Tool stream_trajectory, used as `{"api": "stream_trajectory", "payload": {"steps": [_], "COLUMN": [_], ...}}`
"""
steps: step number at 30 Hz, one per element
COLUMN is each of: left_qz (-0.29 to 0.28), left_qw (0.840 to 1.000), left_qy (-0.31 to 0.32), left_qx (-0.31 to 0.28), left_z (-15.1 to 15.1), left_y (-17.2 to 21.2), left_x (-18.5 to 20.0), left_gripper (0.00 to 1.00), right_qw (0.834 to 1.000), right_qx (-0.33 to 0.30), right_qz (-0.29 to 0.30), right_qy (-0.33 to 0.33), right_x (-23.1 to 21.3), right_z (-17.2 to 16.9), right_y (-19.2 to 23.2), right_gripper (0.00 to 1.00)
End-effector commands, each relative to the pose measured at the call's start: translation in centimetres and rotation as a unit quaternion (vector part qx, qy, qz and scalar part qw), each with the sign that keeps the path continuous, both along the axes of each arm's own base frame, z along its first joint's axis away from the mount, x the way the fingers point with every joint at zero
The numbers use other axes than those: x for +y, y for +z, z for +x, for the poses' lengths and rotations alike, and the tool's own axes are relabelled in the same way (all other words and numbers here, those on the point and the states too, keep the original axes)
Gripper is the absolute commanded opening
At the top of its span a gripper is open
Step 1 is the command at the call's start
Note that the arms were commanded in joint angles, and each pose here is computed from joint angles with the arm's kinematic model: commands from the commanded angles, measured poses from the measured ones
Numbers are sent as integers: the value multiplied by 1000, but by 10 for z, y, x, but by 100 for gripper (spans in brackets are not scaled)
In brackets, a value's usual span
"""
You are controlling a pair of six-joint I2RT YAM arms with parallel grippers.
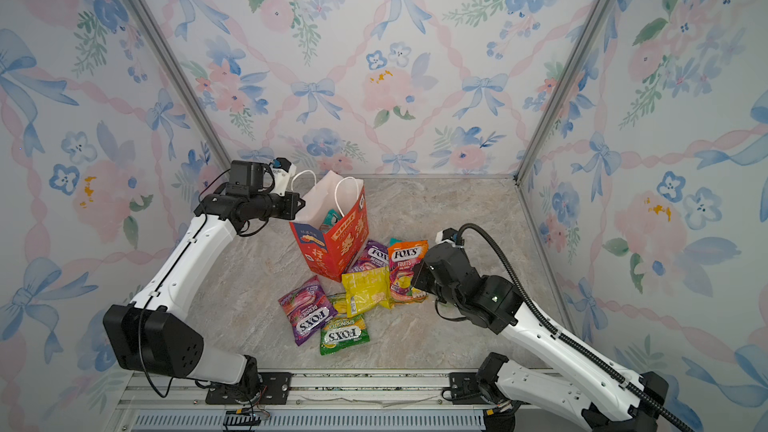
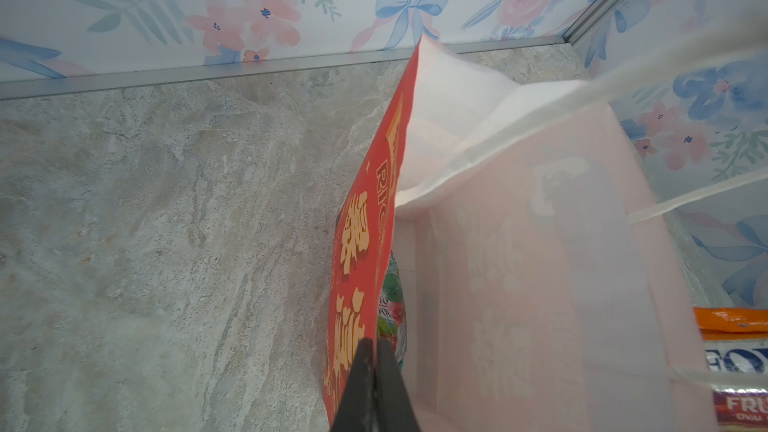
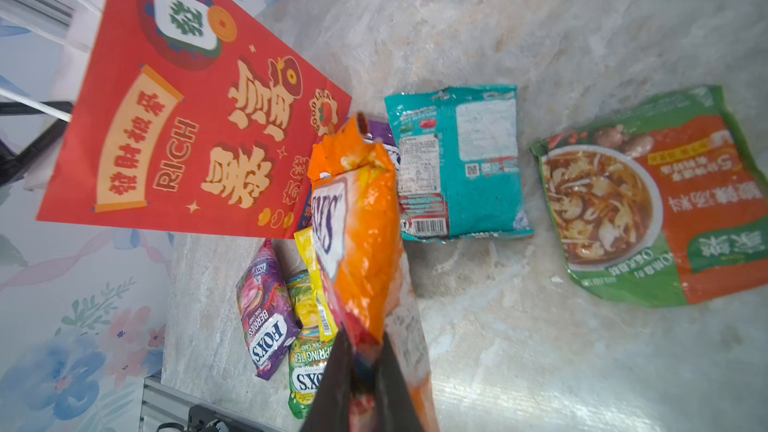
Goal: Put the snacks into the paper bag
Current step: 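Lift the orange Fox's packet with the right gripper and carry it above the bag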
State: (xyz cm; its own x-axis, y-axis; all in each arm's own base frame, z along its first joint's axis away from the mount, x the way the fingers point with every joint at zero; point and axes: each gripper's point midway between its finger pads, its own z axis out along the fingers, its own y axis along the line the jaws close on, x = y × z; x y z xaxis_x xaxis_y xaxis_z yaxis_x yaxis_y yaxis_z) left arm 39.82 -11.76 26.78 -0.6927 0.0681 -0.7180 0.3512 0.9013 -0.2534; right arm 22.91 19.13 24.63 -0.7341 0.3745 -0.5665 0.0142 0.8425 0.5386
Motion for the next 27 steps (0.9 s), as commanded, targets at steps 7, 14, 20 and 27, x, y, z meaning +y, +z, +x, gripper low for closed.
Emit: {"api": "stream_trajectory", "payload": {"steps": [7, 14, 20, 27], "left_qz": [-2, -2, -2, -2], "left_qw": [1000, 1000, 1000, 1000], "left_qy": [-2, -1, 0, 0], "left_qx": [26, 25, 20, 23], "left_z": [-13, -12, -13, -15], "left_y": [-11, -11, -7, -9], "left_x": [0, 1, 1, 1], "left_gripper": [0, 0, 0, 0], "right_qw": [982, 966, 956, 948], "right_qx": [-186, -240, -265, -282], "right_qz": [17, 55, 62, 63], "right_qy": [36, 75, 109, 135], "right_x": [43, 76, 108, 145], "right_z": [60, 69, 76, 80], "right_y": [134, 189, 211, 228], "right_gripper": [0, 0, 0, 0]}}
